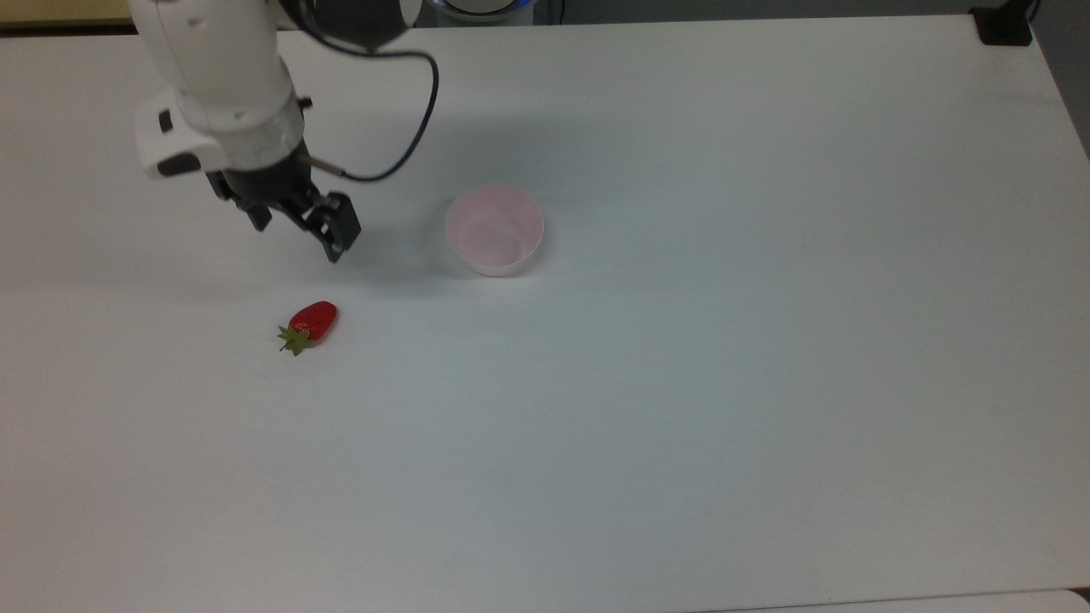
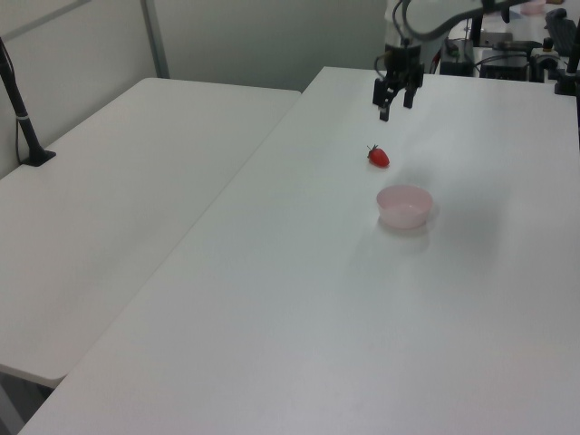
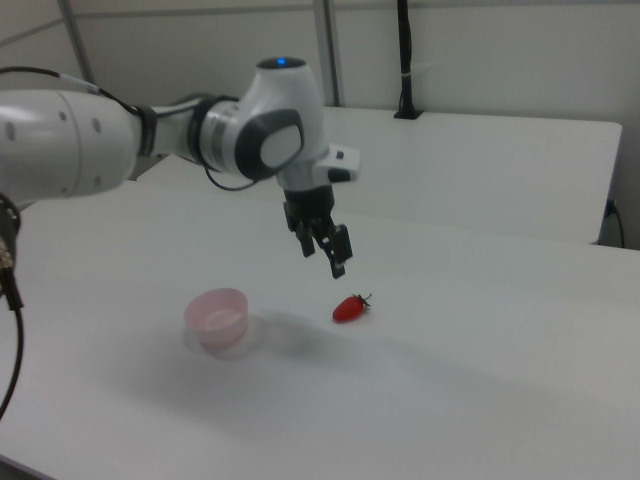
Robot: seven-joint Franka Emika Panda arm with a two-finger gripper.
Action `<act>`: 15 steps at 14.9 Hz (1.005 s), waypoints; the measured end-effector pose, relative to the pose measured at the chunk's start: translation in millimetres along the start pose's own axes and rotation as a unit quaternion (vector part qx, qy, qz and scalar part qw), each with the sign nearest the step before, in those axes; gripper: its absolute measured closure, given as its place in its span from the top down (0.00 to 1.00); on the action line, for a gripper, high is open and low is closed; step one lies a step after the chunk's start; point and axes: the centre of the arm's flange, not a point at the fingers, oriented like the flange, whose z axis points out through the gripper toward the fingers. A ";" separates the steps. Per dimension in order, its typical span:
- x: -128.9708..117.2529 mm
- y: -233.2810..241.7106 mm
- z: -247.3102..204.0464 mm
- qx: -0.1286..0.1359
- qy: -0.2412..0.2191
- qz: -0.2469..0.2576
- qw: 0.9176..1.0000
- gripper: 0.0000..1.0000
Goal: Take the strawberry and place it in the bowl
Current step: 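Move the open gripper over the red strawberry, then lower the gripper and close it on the red strawberry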
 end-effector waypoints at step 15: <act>24.7 -7.3 110.7 -0.011 0.023 0.045 0.999 0.69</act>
